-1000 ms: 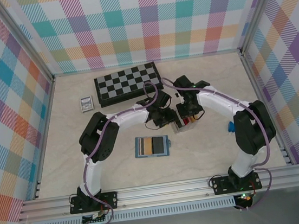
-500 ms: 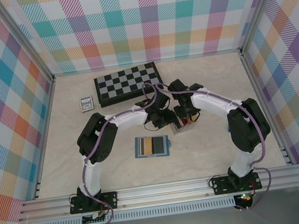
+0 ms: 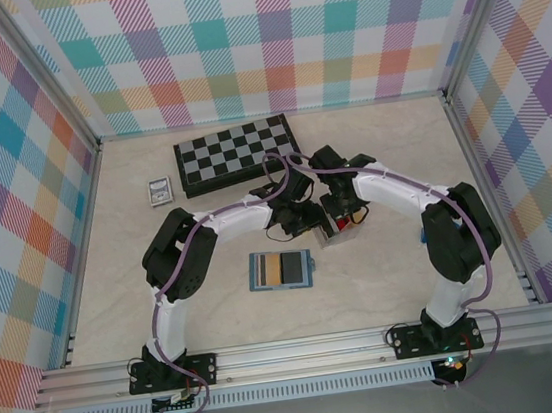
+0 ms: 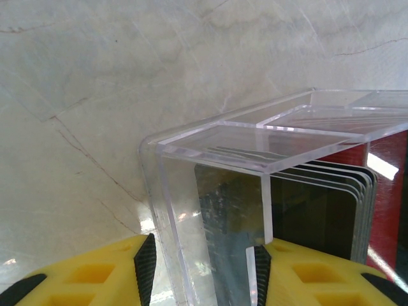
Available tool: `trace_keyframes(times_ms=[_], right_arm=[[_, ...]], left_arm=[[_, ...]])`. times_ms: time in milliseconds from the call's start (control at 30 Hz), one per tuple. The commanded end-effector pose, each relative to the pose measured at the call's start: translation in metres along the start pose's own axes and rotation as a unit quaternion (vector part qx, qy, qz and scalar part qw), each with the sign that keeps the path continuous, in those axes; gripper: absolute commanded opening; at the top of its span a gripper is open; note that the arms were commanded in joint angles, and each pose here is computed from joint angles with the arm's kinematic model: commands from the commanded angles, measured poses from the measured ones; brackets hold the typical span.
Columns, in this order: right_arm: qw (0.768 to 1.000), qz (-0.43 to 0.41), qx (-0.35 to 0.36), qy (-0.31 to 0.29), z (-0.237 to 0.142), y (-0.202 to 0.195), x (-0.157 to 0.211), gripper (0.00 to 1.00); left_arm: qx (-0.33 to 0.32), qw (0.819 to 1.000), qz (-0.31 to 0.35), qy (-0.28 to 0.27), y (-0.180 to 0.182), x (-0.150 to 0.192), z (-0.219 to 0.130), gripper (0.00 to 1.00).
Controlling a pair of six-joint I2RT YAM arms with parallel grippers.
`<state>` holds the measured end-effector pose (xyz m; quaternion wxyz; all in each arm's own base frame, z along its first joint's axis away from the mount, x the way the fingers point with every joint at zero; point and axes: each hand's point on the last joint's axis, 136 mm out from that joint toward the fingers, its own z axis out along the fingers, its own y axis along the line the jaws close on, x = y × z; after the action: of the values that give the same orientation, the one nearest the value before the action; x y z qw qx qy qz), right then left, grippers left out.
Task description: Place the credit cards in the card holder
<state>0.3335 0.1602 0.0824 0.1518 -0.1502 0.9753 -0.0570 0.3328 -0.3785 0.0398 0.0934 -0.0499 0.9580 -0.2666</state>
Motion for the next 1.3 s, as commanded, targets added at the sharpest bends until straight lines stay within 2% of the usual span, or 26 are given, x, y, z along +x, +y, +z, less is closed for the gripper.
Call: trace_keyframes(times_ms=[0,167,400,733,1000,1167,1267], right_arm=[[1.000,0.009,0.012,-0.007,-0.010,-0.009,-0.001,0.15],[1.000,0.011,0.009,-0.004,-0.012,-0.008,0.000,0.06],[1.000,0.023,-0.009,-0.017,-0.026,-0.006,-0.001,0.00],[0.993,0.065,-0.086,-0.037,-0.051,0.011,-0.002,0.00],[0.982,0.111,-0.135,-0.067,-0.081,0.010,-0.007,0.00],[0.973,0.138,-0.168,-0.081,-0.095,0.011,-0.009,0.00],[0.962,0.156,-0.202,-0.097,-0.111,0.014,-0.013,0.00]], left_arm=[[-0.055,0.998,-0.008,0.025,0.030,0.019,0.002,0.44],[-0.054,0.998,-0.008,0.025,0.031,0.020,0.002,0.44],[-0.054,0.998,-0.009,0.023,0.030,0.019,0.000,0.44],[-0.022,1.000,0.001,0.014,0.013,0.015,-0.010,0.47],[0.029,0.999,0.015,-0.034,-0.020,-0.004,-0.044,0.57],[0.043,0.997,0.015,-0.069,-0.027,-0.012,-0.073,0.61],[0.086,0.991,-0.002,-0.103,-0.031,-0.023,-0.099,0.65]])
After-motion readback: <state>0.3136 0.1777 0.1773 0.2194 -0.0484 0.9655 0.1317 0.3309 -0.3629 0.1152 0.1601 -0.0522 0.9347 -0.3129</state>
